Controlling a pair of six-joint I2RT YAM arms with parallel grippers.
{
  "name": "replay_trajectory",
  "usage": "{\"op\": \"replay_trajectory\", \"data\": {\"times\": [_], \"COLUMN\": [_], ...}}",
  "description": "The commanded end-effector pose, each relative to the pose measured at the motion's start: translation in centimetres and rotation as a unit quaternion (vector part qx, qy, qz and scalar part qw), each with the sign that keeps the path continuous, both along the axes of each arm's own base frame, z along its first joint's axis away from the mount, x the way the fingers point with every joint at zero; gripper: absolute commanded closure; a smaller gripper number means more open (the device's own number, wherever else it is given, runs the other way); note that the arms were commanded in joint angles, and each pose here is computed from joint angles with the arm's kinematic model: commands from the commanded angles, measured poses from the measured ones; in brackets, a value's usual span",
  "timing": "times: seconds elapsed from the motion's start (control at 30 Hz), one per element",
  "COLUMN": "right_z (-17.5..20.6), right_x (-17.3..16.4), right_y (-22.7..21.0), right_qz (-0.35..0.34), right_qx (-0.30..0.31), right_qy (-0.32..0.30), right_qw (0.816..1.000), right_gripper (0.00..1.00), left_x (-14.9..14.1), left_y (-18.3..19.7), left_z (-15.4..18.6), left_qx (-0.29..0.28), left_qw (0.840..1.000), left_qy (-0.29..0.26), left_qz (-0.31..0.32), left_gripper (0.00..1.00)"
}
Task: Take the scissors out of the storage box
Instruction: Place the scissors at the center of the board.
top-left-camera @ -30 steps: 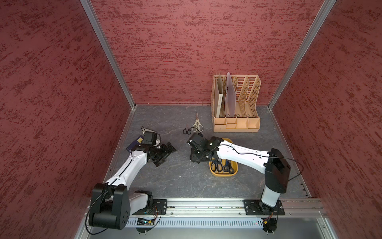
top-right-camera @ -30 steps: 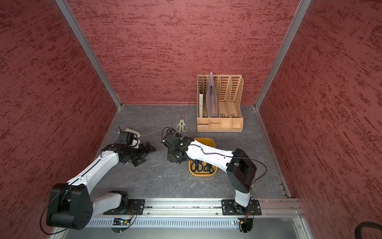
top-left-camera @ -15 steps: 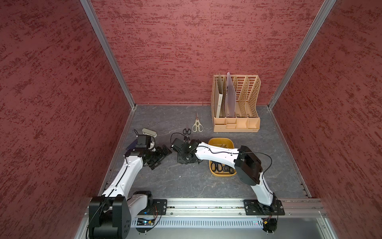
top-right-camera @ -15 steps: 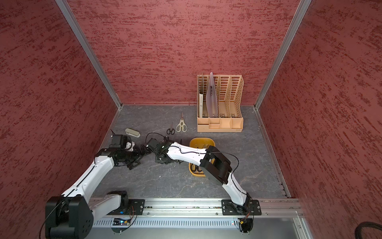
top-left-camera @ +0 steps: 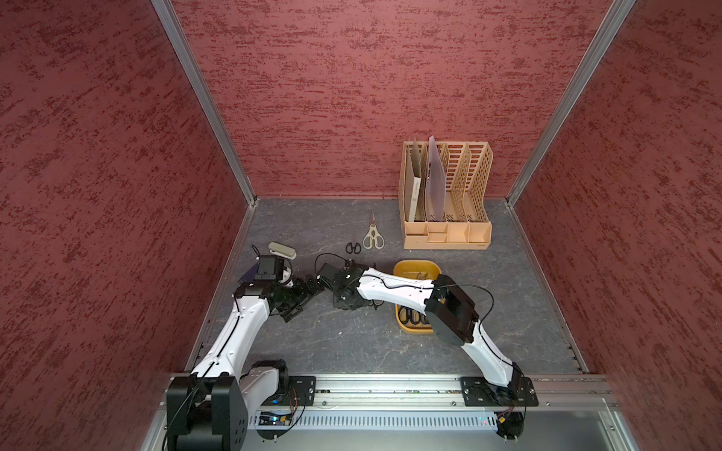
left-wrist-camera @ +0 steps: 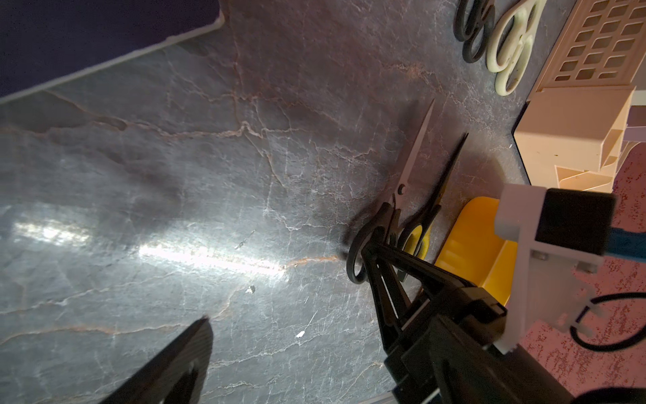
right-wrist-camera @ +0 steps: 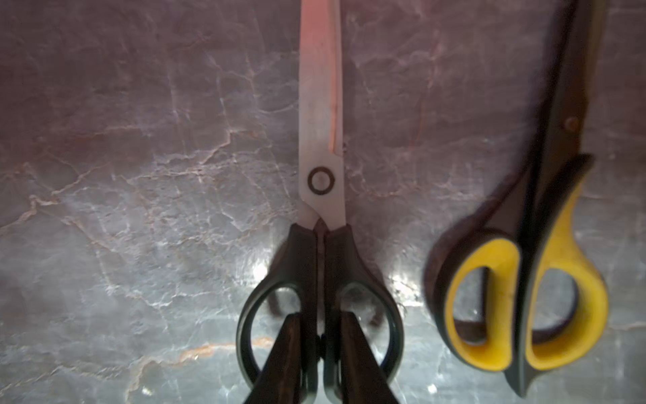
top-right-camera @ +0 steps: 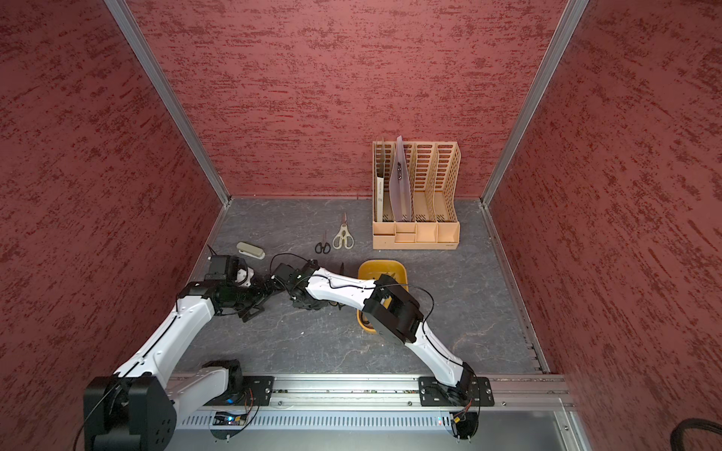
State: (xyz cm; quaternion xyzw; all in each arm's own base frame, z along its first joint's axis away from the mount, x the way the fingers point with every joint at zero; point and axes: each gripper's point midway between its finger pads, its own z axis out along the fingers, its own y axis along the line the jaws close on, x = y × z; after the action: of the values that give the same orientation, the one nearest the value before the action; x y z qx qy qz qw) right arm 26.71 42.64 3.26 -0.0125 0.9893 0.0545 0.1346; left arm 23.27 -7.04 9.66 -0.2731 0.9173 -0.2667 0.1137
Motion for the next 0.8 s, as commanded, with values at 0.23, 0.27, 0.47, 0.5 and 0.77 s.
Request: {"op": "replay_trajectory", "data": {"times": [0.23,0.27,0.47,0.5,0.77], "right_z": [-0.5,-0.5,1.3,2.1,9.5], "right_x": [0.7,0.8,1.4,1.7,2.2], "right_y": [-1.1,-1.1,-0.3,0.1,-1.1], "right_qz": [-0.010,-0.011,-0.009,-0.005,-0.007], "right_qx": [-0.023,-0.023,0.009,0.023,0.071], "right_qy": [-0.007,-0.007,-0.028,-0.036,-0.093], "right_qw": [1.000,1.000,1.000,0.999,0.993], "right_gripper": [0.84,0.82,0.72,0.70,0.69], "left_x": [-0.2,-0.2,-0.1,-0.1,0.4], "left_y": [0.1,0.1,0.0,0.0,-1.0], "left_z": [0.0,0.0,0.0,0.0,0.6], "left_qx": [0.000,0.001,-0.002,-0.002,-0.020], "left_qw": [1.000,1.000,1.000,1.000,0.999], "left_qy": [-0.004,-0.005,-0.006,-0.007,-0.011], "left_qz": [-0.004,-0.004,-0.006,-0.007,-0.028], "left_gripper": [0.00,0.00,0.00,0.00,0.00]}}
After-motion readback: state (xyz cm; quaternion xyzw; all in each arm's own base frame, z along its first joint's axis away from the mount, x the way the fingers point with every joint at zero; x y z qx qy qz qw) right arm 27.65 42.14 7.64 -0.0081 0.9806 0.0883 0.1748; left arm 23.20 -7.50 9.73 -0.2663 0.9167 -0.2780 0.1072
